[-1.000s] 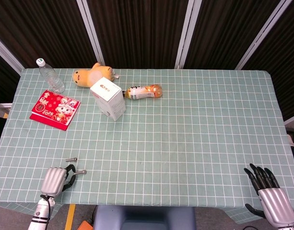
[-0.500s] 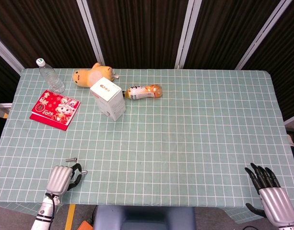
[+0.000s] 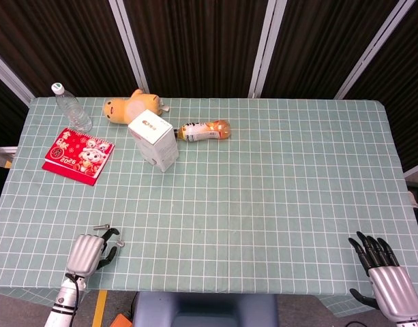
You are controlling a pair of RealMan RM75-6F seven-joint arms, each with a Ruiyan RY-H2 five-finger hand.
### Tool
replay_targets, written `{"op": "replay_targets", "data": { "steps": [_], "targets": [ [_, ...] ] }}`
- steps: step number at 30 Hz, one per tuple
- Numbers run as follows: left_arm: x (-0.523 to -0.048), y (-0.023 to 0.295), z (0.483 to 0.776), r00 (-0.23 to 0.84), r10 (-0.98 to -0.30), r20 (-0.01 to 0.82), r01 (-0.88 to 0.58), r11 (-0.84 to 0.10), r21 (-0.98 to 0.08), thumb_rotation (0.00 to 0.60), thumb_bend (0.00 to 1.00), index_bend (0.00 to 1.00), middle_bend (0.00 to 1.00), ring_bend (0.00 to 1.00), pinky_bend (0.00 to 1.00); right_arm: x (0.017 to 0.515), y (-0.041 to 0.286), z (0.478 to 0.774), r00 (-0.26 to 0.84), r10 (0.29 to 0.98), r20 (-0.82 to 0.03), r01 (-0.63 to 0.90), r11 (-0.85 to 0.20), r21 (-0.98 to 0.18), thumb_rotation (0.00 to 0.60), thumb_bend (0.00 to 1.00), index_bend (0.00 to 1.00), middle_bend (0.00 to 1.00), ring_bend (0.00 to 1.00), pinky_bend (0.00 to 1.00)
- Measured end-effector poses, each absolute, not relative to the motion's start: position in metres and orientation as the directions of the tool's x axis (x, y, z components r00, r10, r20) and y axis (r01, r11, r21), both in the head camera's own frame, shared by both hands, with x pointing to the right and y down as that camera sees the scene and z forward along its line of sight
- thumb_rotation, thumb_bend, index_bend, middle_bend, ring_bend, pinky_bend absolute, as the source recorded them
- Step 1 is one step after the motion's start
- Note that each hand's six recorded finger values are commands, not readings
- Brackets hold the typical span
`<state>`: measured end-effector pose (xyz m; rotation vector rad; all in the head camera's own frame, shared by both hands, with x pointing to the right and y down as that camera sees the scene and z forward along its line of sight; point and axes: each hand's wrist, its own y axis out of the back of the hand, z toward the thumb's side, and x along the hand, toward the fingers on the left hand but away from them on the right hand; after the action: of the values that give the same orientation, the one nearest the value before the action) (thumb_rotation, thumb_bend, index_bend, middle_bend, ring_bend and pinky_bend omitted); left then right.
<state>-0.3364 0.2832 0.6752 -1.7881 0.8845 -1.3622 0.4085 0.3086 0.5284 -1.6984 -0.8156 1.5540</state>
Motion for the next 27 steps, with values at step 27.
{"op": "replay_targets", "data": {
  "steps": [27],
  "targets": [
    [-0.388, 0.260, 0.717, 0.056, -0.862, 0.504, -0.042, -0.507, -0.861, 0.600, 0.40, 0.43, 1.00, 1.00, 1.00, 0.407, 0.311, 0.530, 0.099, 0.803, -0.588, 0.011, -0.592, -0.806, 0.600, 0.16, 0.00, 0.00, 0.00, 0.00]
  ]
}}
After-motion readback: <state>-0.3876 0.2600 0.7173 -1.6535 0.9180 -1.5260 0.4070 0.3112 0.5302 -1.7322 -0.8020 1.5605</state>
